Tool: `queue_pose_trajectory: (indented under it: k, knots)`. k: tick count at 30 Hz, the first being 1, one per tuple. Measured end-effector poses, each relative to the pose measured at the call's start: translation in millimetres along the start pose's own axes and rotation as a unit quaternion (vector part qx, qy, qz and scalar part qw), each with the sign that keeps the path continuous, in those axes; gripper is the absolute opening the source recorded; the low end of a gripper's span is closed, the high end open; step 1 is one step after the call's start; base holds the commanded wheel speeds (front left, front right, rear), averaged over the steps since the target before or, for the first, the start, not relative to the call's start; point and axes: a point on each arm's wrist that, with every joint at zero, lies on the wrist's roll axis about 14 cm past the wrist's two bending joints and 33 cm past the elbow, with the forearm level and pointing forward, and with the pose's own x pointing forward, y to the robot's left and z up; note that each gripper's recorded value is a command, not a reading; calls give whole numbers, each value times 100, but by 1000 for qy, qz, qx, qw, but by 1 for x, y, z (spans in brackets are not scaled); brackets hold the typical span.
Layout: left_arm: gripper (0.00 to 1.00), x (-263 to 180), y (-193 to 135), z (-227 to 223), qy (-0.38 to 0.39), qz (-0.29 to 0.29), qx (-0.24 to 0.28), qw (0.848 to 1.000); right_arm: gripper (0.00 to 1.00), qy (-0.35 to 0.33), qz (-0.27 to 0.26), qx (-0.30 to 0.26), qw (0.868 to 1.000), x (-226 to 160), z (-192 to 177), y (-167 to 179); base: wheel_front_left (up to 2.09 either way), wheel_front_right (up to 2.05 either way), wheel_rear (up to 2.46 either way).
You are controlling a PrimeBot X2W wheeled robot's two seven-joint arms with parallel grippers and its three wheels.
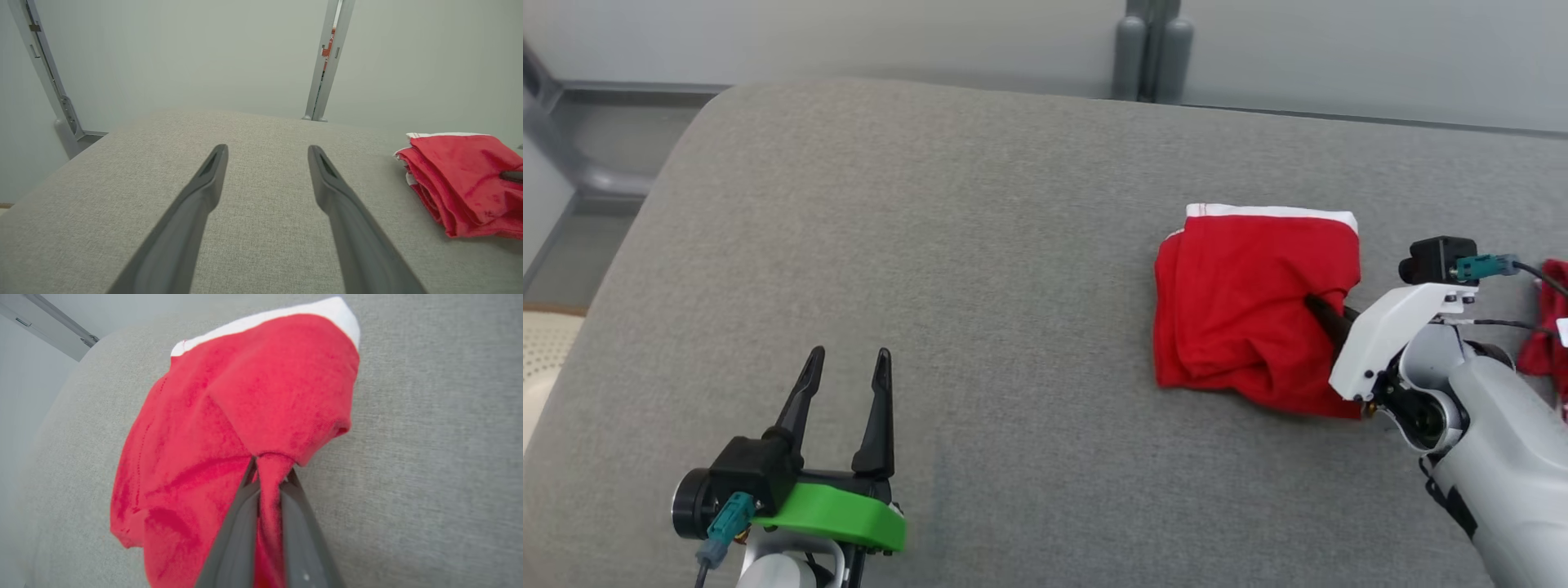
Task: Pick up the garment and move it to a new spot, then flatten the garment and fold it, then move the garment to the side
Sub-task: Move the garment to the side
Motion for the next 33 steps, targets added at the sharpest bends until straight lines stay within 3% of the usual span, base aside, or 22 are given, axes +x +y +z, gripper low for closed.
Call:
queue_pose_trajectory:
  k: [17,27,33]
  knots:
    - [100,53,-98,-16,20,-160,-1,987,0,-38,-134,-4,990,-114,37,-116,0,0,0]
    - [100,78,-105,-51,62,-178,3,982,0,50,-183,-79,979,-125,28,-172,0,0,0]
    - [100,86,-99,-74,87,-171,0,981,0,63,-210,-132,967,-128,49,-204,0,0,0]
